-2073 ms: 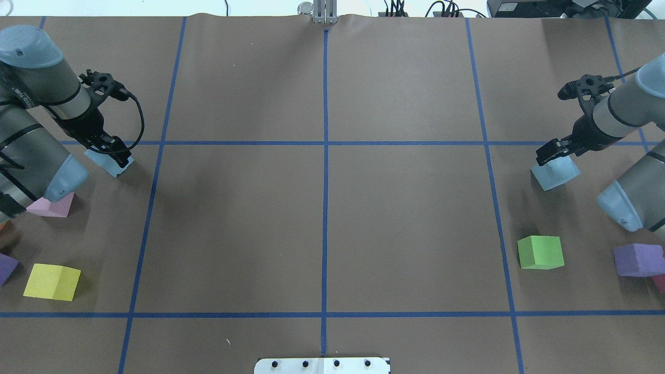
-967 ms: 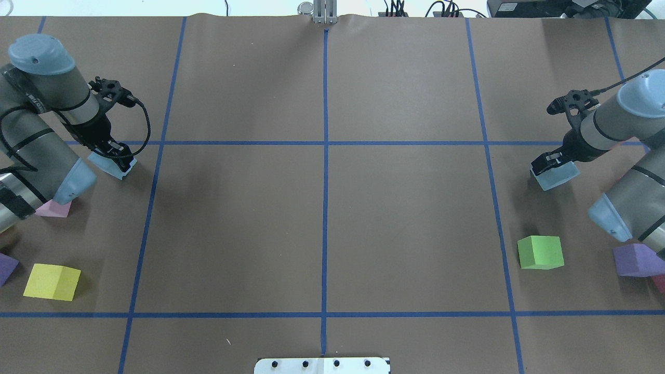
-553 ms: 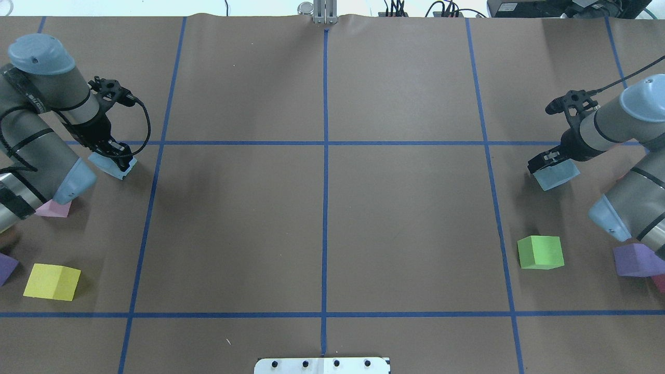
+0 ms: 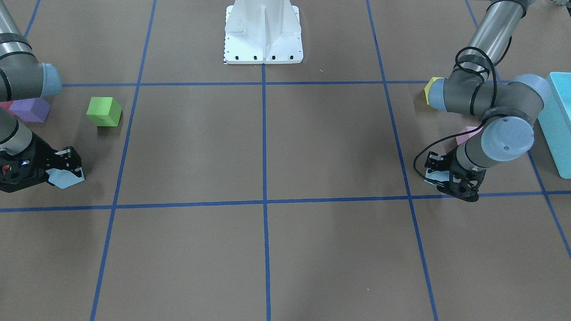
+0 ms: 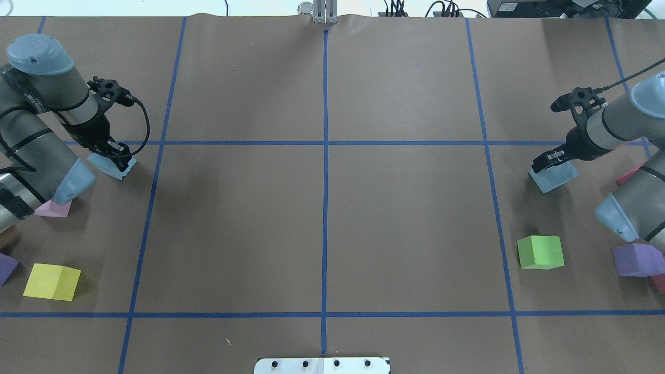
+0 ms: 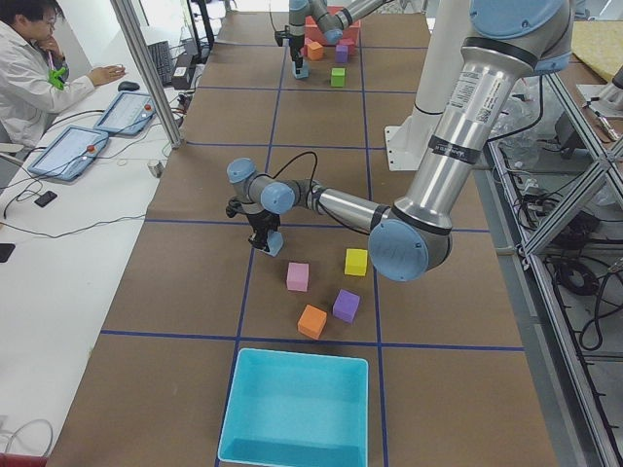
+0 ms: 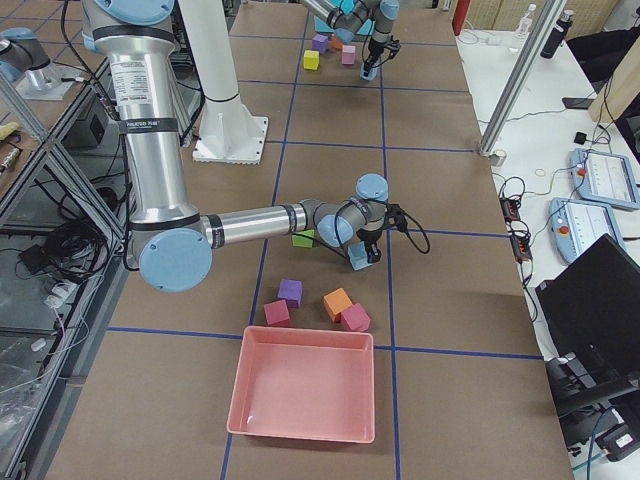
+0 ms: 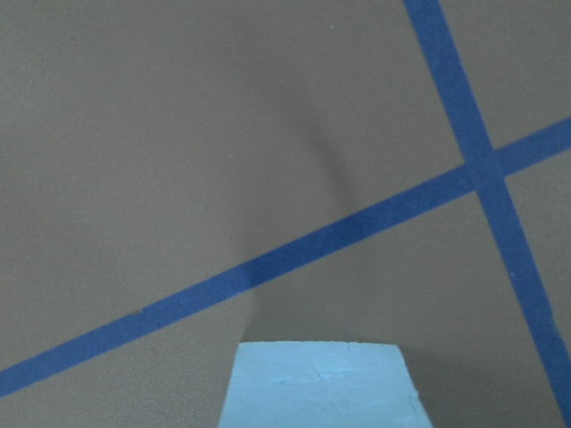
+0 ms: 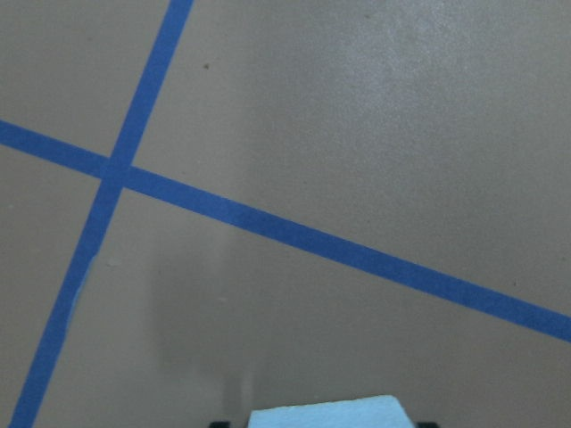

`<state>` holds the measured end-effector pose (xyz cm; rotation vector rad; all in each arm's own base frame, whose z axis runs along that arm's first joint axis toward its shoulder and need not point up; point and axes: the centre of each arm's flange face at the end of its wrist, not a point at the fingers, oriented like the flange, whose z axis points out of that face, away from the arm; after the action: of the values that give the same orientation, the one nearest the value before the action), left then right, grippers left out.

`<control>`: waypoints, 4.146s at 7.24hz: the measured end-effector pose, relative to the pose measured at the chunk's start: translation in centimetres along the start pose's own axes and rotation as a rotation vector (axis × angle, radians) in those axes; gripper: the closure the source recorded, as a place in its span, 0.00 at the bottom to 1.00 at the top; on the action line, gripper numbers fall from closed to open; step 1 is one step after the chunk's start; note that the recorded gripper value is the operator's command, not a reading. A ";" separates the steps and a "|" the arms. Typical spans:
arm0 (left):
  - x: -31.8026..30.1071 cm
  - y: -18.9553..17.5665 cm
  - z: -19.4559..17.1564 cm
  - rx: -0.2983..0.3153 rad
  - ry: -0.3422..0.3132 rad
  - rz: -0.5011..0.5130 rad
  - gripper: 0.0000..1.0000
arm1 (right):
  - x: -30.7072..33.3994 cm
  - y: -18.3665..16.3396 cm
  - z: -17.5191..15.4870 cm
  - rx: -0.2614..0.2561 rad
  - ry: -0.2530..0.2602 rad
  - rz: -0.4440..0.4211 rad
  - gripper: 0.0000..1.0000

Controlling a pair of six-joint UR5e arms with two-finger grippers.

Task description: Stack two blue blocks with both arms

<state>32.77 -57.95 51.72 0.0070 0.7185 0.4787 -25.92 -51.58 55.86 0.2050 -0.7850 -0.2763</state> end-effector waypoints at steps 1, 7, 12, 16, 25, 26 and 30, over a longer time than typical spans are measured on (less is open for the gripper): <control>0.0 0.0 0.0 0.000 0.000 -0.002 0.51 | 0.3 0.3 0.1 -0.002 0.007 0.001 0.31; 1.4 -0.4 -2.4 0.043 0.013 -0.051 0.54 | -1.6 -1.4 -0.7 0.004 -0.007 -0.003 0.34; 5.3 -2.5 -9.1 0.114 0.092 -0.280 0.54 | -17.0 -8.7 -8.2 -0.020 -0.032 0.113 0.34; 10.0 -5.1 -13.6 0.138 0.174 -0.530 0.54 | -34.0 -11.2 -7.4 0.015 -0.086 0.283 0.34; 20.3 -6.2 -16.7 0.109 0.247 -0.706 0.54 | -50.3 -12.6 -0.2 0.124 0.004 0.407 0.21; 20.6 -6.2 -16.8 0.109 0.250 -0.703 0.54 | -50.9 -12.5 0.5 0.121 0.010 0.392 0.01; 23.3 -6.5 -16.8 0.104 0.260 -0.680 0.54 | -49.8 -13.1 -0.8 0.111 -0.014 0.345 0.00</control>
<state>39.95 -56.48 23.18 -0.1999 0.9442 -0.2139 -61.12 -47.97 18.43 0.1691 -0.8359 0.0920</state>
